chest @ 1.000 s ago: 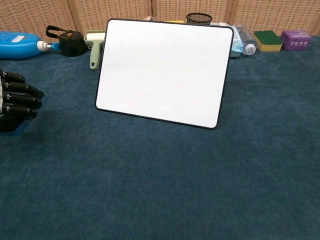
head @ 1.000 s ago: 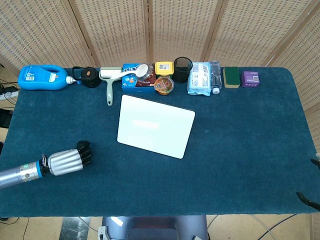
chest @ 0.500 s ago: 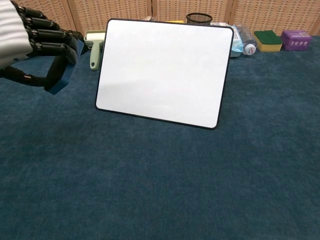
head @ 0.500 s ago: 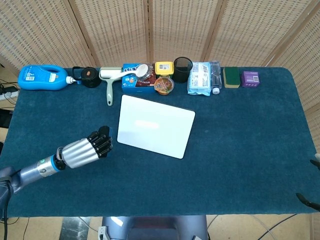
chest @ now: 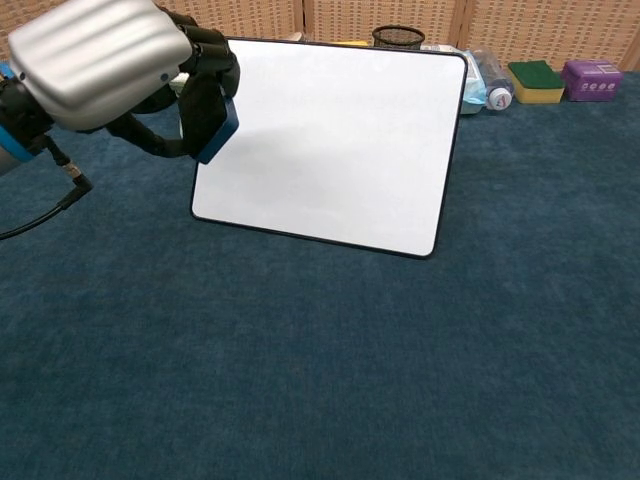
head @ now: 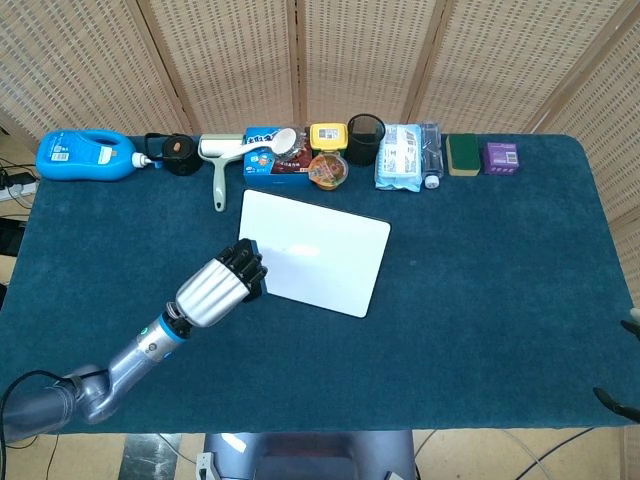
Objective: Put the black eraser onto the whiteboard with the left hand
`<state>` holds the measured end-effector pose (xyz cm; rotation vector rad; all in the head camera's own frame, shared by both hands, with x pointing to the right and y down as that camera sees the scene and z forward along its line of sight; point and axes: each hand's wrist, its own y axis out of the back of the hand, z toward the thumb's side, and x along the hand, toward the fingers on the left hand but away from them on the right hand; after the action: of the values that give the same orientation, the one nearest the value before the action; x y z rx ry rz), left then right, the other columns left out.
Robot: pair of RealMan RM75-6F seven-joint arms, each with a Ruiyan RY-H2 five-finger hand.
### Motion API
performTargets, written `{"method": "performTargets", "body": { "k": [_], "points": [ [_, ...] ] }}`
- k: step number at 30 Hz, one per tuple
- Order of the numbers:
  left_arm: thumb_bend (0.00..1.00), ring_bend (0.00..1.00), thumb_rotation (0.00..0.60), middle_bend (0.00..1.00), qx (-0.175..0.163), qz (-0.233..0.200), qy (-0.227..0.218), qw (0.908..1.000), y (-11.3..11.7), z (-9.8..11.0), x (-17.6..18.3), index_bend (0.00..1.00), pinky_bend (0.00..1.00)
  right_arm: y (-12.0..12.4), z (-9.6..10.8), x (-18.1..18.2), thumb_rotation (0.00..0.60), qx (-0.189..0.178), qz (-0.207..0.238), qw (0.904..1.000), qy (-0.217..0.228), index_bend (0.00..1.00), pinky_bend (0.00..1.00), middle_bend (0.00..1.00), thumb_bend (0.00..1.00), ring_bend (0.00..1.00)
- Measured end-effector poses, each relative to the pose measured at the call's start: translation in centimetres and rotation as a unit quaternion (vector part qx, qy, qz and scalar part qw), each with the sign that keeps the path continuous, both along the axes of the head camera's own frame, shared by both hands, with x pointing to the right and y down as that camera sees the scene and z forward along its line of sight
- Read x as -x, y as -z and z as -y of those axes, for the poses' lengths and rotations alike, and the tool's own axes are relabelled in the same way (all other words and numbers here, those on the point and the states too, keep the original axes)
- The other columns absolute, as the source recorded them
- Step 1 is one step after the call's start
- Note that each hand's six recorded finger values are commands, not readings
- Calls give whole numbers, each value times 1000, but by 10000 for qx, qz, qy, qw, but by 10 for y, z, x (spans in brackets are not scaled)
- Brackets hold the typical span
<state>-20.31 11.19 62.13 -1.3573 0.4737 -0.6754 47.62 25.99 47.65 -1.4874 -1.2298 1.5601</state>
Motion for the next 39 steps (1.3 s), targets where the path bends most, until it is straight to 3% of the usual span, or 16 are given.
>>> {"method": "performTargets", "body": {
  "k": [5, 10, 17, 30, 33, 36, 39],
  "points": [
    [326, 431, 600, 511, 6, 315, 514, 9982, 0, 15, -14, 684, 544, -2, -1, 3, 600, 43, 10, 10000, 39, 174, 146, 123, 0, 149],
    [325, 431, 600, 510, 180, 340, 800, 9961, -3, 25, -28, 684, 545, -4, -2, 4, 600, 105, 27, 9999, 60, 176, 145, 124, 0, 148],
    [326, 431, 600, 511, 156, 300, 767, 9965, -6, 25, -49, 685, 546, -7, -1, 5, 600, 179, 58, 9998, 74, 177, 145, 124, 0, 148],
    [327, 431, 600, 510, -27, 609, 832, 9947, -17, 27, -63, 684, 546, -6, -1, 4, 600, 213, 125, 9997, 59, 178, 145, 124, 0, 148],
    [326, 394, 600, 477, -82, 662, 845, 9942, -18, 27, -64, 679, 539, -6, -1, 3, 600, 227, 143, 9996, 48, 178, 145, 126, 0, 147],
    [326, 245, 600, 316, -226, 820, 932, 9920, -21, 27, -64, 544, 480, -6, -1, 3, 600, 252, 189, 9995, 33, 178, 145, 128, 0, 147],
    [324, 109, 600, 130, -240, 975, 1046, 9894, -26, 26, -64, 293, 404, -6, -1, 3, 600, 273, 196, 9994, 37, 179, 144, 128, 0, 147]
  ]
}}
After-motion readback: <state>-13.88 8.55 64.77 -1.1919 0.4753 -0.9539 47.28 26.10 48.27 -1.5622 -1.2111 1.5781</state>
